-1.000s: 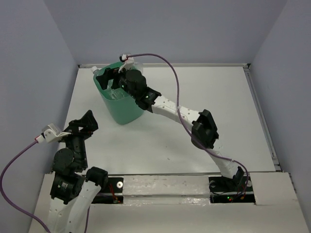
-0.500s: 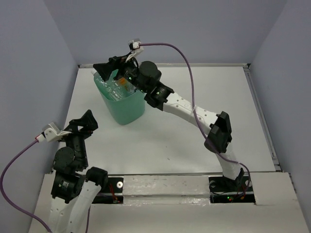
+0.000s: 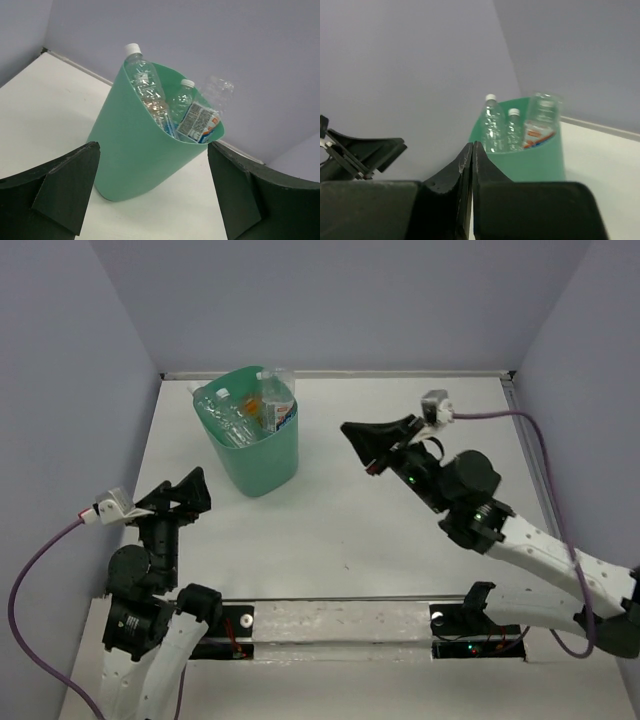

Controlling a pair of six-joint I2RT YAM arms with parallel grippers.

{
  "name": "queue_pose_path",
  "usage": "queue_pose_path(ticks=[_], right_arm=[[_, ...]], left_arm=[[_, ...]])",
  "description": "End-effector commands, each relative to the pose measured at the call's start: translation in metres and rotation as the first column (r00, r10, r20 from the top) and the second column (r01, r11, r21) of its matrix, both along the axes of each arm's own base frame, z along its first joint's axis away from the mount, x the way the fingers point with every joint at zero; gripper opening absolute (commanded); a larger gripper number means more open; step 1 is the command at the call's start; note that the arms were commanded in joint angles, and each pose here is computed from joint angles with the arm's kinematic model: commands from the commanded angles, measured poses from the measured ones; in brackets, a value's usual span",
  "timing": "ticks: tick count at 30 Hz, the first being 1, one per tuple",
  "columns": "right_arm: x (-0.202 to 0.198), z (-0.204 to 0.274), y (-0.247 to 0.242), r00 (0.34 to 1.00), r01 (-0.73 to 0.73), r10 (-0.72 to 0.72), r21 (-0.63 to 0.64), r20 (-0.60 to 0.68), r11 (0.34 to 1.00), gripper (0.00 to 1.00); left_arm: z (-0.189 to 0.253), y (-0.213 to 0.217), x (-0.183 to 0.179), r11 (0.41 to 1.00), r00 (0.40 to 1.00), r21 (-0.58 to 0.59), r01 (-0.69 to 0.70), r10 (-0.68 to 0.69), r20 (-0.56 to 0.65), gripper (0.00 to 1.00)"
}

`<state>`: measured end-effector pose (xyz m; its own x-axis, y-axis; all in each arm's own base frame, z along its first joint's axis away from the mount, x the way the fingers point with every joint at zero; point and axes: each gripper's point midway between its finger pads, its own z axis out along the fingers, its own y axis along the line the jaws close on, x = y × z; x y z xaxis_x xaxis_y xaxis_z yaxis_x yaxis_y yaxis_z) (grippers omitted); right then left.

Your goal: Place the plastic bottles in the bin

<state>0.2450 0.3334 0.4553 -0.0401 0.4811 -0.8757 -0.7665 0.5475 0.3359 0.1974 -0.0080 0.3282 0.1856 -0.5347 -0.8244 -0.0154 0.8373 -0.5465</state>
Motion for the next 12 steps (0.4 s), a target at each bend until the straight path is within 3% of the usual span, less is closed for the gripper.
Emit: queue_pose_path(ticks=[1,2,3,6,7,12], right_arm=[[-0.019,-0.045,-0.088,0.979,0.197,-0.200,-0.081,-0.032,0.977,0.06],[-0.032,-0.057,-0.112,0.975,0.212,-0.215,-0.062,-0.048,0.975,0.13],[-0.035,-0.077,-0.125,0.966,0.237,-0.245,-0.099,-0.083,0.966,0.37],[-0.047,-0.099,-0.158,0.948,0.280,-0.288,-0.075,-0.134,0.957,0.88],[-0.046,-0.123,-0.163,0.934,0.301,-0.317,-0.117,-0.163,0.947,0.99],[-0.050,-0.131,-0.171,0.930,0.305,-0.323,-0.124,-0.176,0.944,1.00]], left_arm=[[0.042,-0.016,-0.011,0.994,0.988,-0.008,0.107,-0.105,0.115,0.99],[0.044,-0.020,-0.012,0.992,0.984,-0.006,0.130,-0.128,0.121,0.99],[0.047,-0.023,-0.012,0.990,0.981,-0.008,0.144,-0.142,0.132,0.99],[0.047,-0.032,-0.011,0.982,0.973,0.012,0.190,-0.190,0.133,0.99],[0.047,-0.034,-0.010,0.980,0.972,0.023,0.197,-0.198,0.127,0.99],[0.048,-0.036,-0.007,0.978,0.971,0.043,0.205,-0.208,0.116,0.99]])
